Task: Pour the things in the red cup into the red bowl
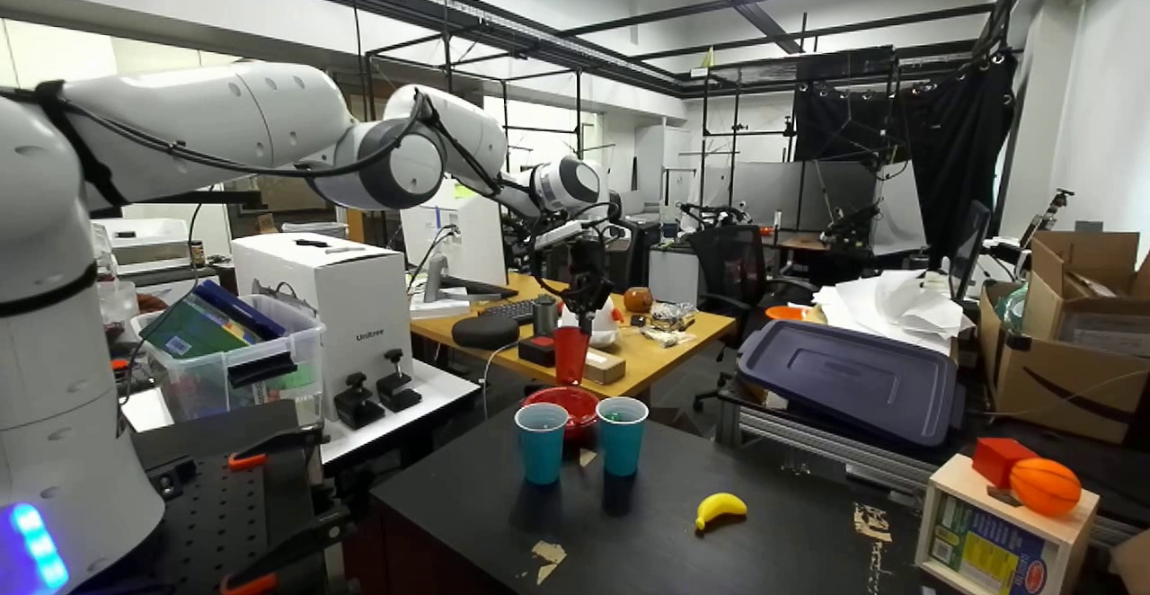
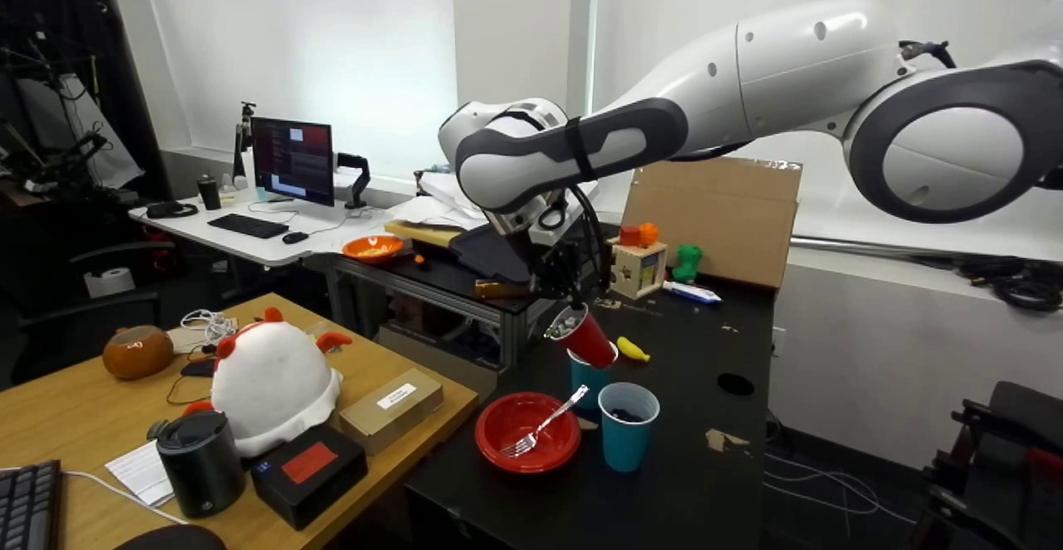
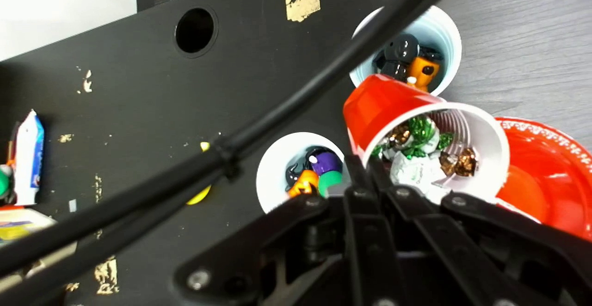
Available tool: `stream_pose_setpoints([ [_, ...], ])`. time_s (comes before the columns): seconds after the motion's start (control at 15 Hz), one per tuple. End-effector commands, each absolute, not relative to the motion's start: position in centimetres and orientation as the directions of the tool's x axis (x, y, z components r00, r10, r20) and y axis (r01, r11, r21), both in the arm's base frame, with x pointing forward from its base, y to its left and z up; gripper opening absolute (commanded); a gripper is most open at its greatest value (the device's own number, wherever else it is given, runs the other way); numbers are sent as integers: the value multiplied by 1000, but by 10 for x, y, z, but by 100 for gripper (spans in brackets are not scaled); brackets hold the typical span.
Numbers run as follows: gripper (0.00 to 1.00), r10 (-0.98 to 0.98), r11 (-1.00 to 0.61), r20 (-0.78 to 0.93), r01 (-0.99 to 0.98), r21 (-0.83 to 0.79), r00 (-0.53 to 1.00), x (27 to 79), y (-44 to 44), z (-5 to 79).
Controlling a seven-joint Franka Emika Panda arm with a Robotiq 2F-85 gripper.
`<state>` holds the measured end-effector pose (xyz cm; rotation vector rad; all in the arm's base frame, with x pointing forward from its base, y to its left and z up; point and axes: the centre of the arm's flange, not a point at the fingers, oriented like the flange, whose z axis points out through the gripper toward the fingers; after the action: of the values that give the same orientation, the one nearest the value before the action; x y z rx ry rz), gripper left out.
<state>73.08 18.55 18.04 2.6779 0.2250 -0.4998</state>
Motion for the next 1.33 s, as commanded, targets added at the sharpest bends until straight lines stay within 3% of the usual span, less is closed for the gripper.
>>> stream_pose_setpoints([
  [0.0, 1, 96, -912, -359, 227, 342, 928, 772, 202, 183],
  [1.27, 1, 222, -898, -131, 255, 358, 966, 783, 216, 136],
])
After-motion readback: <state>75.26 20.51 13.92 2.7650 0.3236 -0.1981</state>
